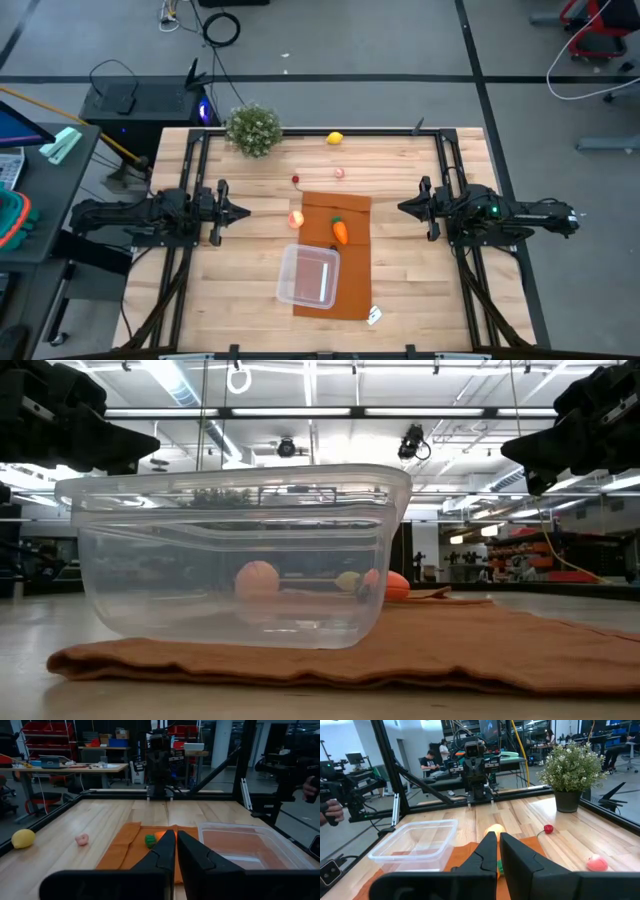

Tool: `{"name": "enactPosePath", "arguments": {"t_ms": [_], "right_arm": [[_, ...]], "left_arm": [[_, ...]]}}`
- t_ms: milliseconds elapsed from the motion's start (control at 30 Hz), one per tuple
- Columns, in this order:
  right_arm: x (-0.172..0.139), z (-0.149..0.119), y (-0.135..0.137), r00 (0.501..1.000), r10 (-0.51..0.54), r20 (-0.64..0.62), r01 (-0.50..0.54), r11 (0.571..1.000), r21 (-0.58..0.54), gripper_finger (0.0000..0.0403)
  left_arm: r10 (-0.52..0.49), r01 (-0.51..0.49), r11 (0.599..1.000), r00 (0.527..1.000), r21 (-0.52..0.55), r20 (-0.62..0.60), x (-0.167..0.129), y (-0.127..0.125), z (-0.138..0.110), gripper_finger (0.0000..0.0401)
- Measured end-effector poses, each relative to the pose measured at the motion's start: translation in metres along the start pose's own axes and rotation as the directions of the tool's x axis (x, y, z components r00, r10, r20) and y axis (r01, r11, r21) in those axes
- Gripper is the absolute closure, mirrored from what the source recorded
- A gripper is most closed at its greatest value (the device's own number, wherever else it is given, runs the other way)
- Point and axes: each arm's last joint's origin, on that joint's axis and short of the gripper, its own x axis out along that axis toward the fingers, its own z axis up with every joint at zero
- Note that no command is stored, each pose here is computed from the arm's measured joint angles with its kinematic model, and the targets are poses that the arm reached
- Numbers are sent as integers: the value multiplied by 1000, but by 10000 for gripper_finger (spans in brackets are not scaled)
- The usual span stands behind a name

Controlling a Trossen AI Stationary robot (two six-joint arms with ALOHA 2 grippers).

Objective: Pick and placing Produce into tupperware

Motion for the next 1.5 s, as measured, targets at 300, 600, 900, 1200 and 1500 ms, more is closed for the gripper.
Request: {"name": "enactPosePath", "arguments": {"t_ms": [300, 600, 900, 1200, 1500], "right_arm": [[0, 0, 0, 1000, 0, 0, 0, 1000, 1, 403], [0, 0, 0, 1000, 0, 1, 0, 1000, 1, 403], [0, 0, 0, 1000, 0, 2, -1, 997, 79, 403], [0, 0, 0, 1000, 1, 3, -1, 995, 99, 403], [0, 1, -1, 999, -32, 11, 31, 997, 78, 403]], "left_arm": [[0, 0, 1000, 1000, 0, 1, 0, 0, 0, 365], [0, 0, 1000, 1000, 0, 3, 0, 0, 0, 373], [-1, 1, 1000, 1000, 0, 4, 0, 0, 0, 365], [-1, 1, 1000, 1000, 0, 7, 0, 0, 1, 377], [-4, -2, 999, 991, 42, 133, -1, 0, 13, 370]]}}
